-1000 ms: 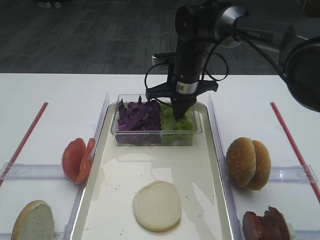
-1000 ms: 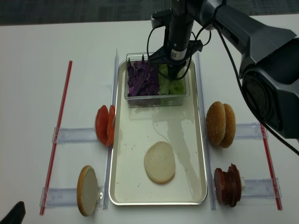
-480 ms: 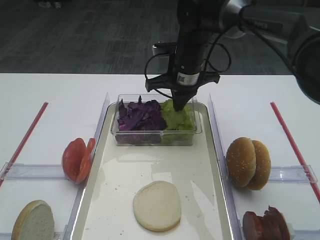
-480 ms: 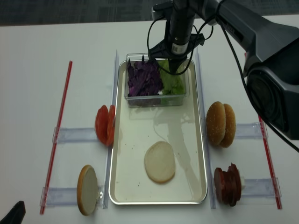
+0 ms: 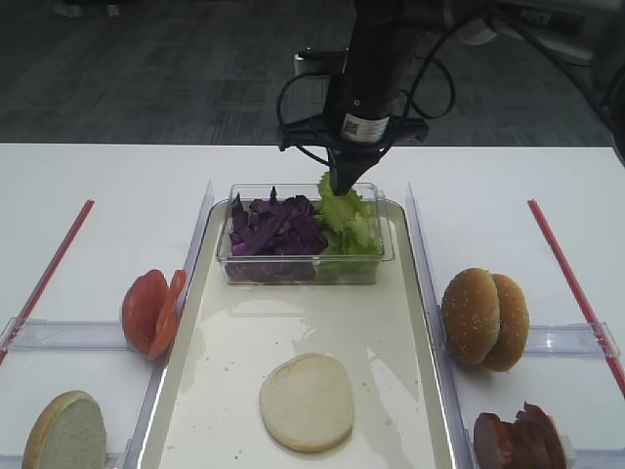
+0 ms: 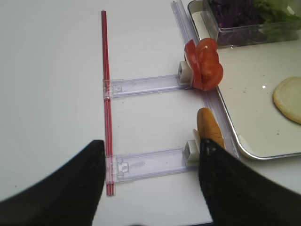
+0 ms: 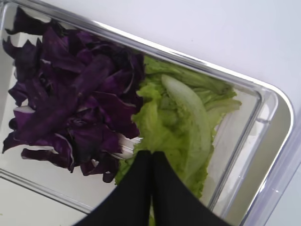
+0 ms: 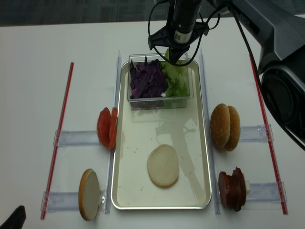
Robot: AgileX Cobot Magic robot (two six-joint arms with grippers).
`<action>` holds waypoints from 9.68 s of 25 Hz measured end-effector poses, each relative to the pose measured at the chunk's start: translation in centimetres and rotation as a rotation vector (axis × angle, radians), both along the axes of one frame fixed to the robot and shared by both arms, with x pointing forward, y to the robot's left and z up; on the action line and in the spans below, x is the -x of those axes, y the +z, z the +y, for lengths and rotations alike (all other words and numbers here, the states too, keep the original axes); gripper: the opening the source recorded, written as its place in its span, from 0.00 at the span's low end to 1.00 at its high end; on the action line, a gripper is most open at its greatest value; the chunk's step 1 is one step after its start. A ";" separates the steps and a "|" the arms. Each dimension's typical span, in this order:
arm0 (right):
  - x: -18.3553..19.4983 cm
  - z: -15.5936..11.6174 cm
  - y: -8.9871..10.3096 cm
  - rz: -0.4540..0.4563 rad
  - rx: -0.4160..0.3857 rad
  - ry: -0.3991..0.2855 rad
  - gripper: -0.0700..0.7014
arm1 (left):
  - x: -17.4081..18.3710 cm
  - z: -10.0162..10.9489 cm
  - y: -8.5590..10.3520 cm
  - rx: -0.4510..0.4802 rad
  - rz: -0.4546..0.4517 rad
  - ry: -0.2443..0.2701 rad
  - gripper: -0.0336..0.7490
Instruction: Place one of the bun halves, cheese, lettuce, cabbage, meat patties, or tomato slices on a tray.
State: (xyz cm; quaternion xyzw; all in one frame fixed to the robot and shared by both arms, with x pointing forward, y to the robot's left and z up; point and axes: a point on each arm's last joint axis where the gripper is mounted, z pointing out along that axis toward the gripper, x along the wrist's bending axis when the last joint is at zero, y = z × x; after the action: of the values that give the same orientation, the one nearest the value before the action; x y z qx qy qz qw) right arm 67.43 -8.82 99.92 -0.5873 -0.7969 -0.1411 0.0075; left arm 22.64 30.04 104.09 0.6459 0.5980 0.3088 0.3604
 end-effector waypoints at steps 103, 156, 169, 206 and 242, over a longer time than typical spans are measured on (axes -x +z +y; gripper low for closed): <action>19.3 6.0 -5.5 0.111 0.109 0.347 0.14 | 0.0 0.0 0.0 0.000 0.000 0.000 0.57; 17.1 5.9 0.2 0.203 0.050 0.358 0.74 | 0.0 0.0 0.0 0.000 0.000 0.000 0.57; 16.3 5.3 0.7 0.203 0.024 0.344 0.74 | 0.0 0.0 0.0 0.000 0.000 0.000 0.57; 6.5 -13.1 0.6 0.177 0.016 -0.130 0.74 | 0.0 0.0 0.0 0.000 0.001 0.000 0.57; 13.9 -20.2 5.8 0.084 0.054 -0.287 0.72 | 0.0 0.0 0.0 0.000 0.001 0.000 0.57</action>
State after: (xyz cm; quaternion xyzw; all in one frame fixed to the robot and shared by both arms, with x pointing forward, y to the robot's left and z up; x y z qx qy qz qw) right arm 53.53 -29.02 105.74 -0.7004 -0.7074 -0.0946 0.0046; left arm 22.65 30.04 104.08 0.6460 0.5981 0.3086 0.3602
